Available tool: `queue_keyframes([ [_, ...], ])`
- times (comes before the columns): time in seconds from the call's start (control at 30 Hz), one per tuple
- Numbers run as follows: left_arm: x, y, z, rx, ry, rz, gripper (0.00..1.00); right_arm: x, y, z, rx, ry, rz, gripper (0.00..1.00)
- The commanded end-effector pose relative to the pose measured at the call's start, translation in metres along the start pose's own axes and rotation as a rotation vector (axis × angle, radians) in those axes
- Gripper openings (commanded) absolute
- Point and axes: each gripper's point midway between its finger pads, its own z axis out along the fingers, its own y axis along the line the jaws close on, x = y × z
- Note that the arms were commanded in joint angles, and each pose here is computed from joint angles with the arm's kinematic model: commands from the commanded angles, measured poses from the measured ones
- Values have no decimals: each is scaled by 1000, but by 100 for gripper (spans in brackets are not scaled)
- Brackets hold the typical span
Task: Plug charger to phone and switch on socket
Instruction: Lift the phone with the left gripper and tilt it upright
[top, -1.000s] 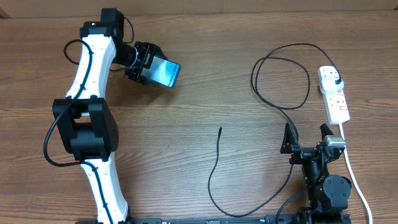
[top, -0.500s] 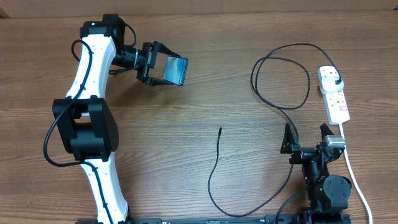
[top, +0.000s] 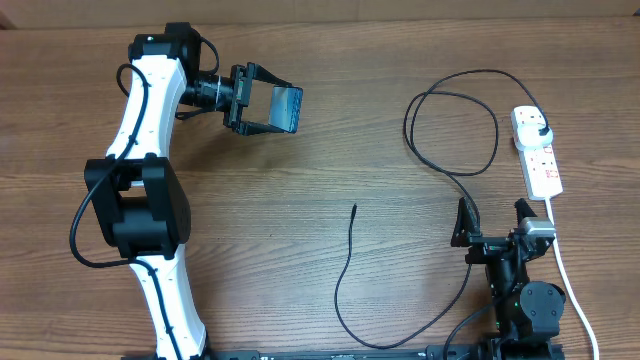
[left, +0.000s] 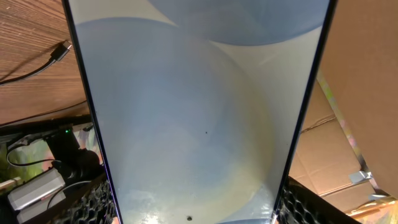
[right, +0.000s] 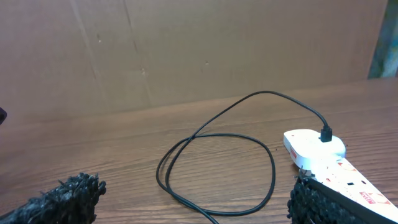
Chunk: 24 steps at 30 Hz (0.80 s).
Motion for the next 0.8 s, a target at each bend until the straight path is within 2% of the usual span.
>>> queue_keyframes([
  [0.0,16,-13,-6,45,37,63,4,1,0,0,2,-2,-4,100],
  [0.77,16,-13,-6,43,34,63,4,1,0,0,2,-2,-4,100],
])
